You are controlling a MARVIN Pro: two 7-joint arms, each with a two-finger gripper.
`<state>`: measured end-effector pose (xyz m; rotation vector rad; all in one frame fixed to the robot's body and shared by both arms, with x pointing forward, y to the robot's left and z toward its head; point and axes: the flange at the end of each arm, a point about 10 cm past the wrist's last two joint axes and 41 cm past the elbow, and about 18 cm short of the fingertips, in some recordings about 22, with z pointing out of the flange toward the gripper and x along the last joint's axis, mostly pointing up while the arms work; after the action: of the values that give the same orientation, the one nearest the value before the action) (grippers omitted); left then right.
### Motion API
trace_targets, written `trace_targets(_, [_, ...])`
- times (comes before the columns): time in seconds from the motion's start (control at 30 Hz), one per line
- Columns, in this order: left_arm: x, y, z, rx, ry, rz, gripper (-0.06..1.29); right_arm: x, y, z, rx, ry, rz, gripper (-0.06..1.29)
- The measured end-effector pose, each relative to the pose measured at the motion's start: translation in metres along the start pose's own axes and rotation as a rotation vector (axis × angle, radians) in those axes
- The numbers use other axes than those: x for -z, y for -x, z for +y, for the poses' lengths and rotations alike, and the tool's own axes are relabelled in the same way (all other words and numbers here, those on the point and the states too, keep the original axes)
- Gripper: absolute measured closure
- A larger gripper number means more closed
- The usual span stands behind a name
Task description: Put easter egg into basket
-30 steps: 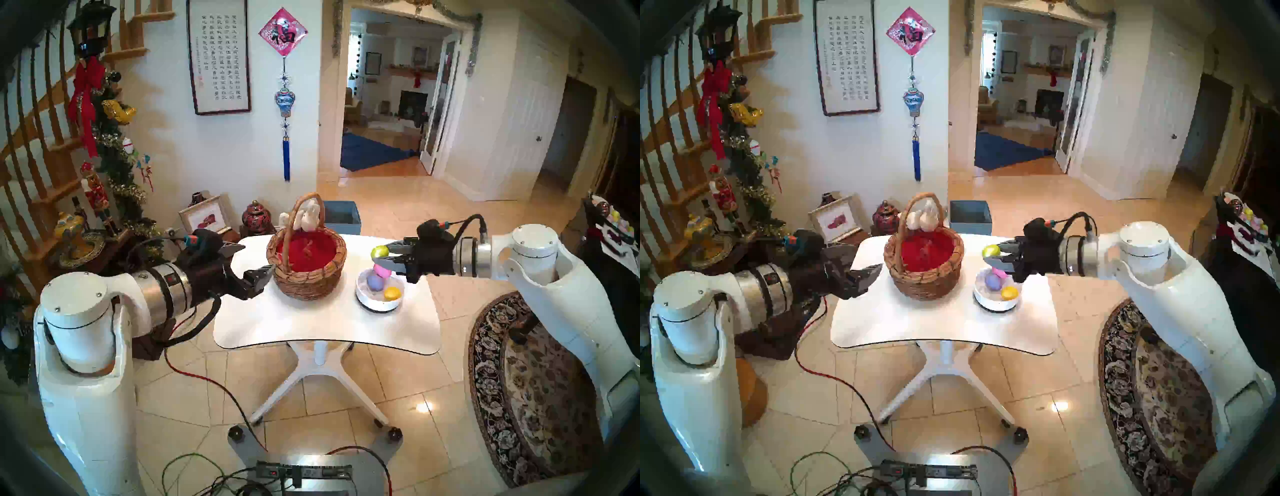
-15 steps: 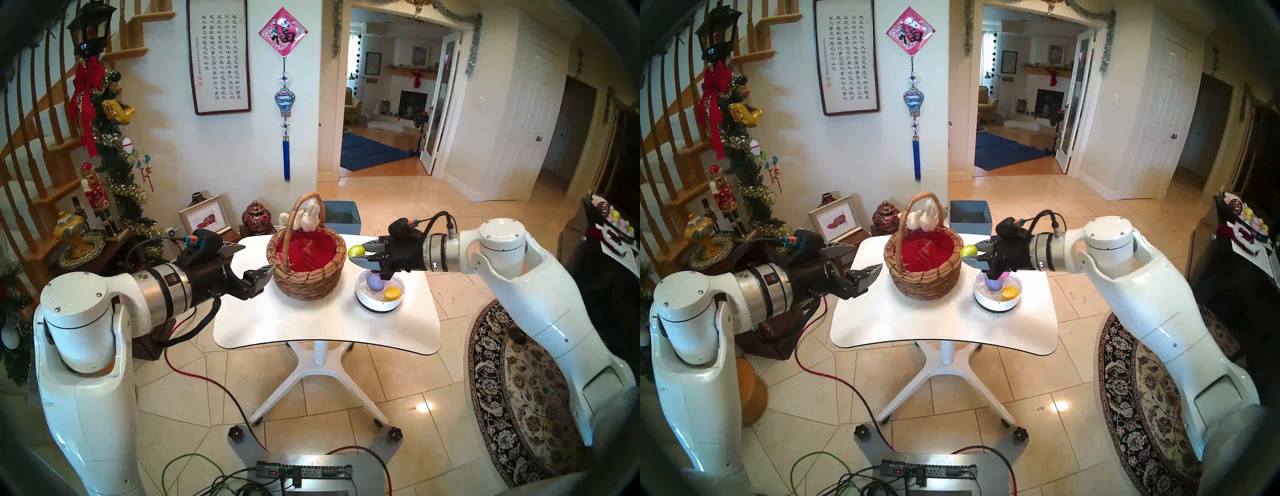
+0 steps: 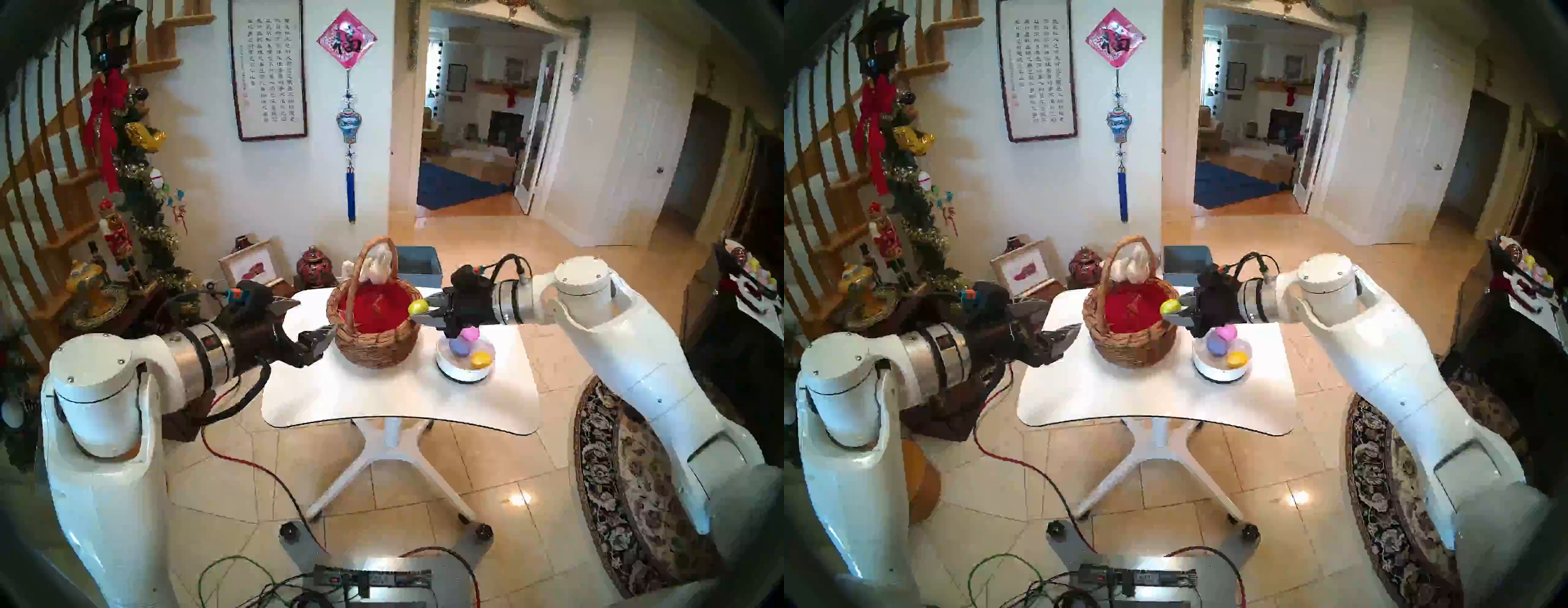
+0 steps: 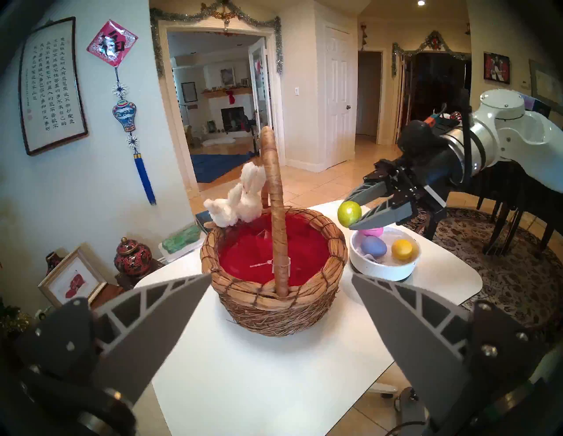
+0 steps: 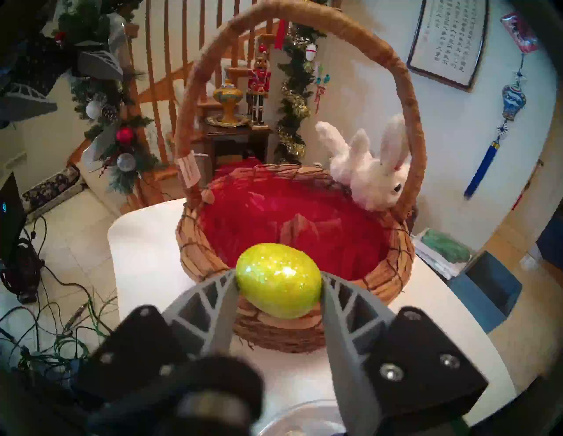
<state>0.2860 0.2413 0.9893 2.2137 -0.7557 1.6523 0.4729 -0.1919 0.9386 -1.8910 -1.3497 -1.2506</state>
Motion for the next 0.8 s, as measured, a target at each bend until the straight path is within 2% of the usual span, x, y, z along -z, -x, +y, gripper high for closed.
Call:
trace_targets(0.53, [0.000, 0.000, 0.000, 0.000, 0.000, 0.000, -0.03, -0.031, -0.011, 0.002, 0.053, -0.072, -0.007, 0.73])
trace_targets(0.8, [0.000, 0.000, 0.000, 0.000, 0.000, 0.000, -0.03, -0.044, -0.014, 0.006, 0.069, -0.085, -0.013, 0.73])
